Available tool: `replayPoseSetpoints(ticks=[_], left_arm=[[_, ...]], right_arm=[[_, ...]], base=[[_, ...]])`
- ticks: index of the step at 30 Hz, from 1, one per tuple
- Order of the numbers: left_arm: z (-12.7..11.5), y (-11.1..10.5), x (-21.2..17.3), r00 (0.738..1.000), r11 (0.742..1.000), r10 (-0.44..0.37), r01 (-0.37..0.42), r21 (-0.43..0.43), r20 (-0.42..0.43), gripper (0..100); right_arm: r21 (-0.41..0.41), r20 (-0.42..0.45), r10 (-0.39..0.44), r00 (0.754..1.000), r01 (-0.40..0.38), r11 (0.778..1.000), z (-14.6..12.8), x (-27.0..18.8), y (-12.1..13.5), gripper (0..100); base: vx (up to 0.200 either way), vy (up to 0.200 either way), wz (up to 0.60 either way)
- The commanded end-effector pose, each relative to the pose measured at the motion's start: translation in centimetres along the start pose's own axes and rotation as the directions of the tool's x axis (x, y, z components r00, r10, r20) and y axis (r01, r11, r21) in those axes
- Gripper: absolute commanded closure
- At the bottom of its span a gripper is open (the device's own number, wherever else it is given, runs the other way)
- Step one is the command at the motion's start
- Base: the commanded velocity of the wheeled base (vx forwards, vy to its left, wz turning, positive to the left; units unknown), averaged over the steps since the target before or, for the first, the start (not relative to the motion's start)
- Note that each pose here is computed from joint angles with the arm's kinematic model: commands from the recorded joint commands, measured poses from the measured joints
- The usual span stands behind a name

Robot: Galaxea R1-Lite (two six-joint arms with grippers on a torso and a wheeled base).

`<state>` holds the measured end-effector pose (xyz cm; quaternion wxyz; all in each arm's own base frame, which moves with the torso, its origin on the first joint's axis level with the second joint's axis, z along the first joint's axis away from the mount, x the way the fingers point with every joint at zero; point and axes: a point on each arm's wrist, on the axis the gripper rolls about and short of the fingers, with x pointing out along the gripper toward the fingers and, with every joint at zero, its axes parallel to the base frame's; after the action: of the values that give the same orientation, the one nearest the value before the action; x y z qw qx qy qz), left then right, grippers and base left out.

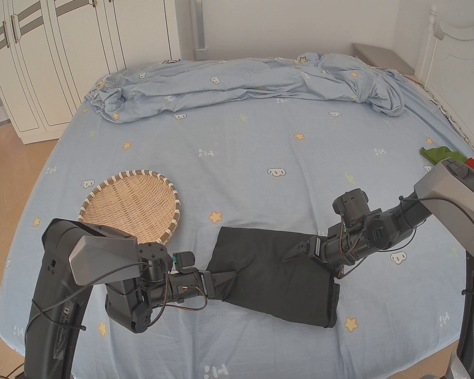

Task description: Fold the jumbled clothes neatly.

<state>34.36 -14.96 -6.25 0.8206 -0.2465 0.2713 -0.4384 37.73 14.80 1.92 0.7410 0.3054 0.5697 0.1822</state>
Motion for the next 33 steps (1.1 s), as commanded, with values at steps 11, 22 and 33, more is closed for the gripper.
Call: replayPoseSetpoints(ticks=[11, 22, 33], left_arm=[[0.0, 0.4, 0.3, 1.000, 1.000, -0.007, 0.007, -0.020, 0.013, 100], [2.0, -1.5, 0.2, 0.998, 0.999, -0.043, 0.042, 0.016, 0.055, 100], [6.4, -4.1, -1.2, 0.987, 0.996, -0.076, 0.068, 0.061, 0.141, 100]], right_arm=[[0.004, -0.020, -0.015, 1.000, 0.015, 1.000, 0.1, 0.4, 0.0, 100], [-0.040, 0.038, 0.052, 0.998, -0.050, 0.998, 0.5, -2.8, 2.8, 100], [-0.081, 0.038, 0.125, 0.991, -0.122, 0.989, 1.6, -4.6, 6.1, 100]], base=[[0.000, 0.000, 0.00], [0.000, 0.000, 0.00], [0.000, 0.000, 0.00]])
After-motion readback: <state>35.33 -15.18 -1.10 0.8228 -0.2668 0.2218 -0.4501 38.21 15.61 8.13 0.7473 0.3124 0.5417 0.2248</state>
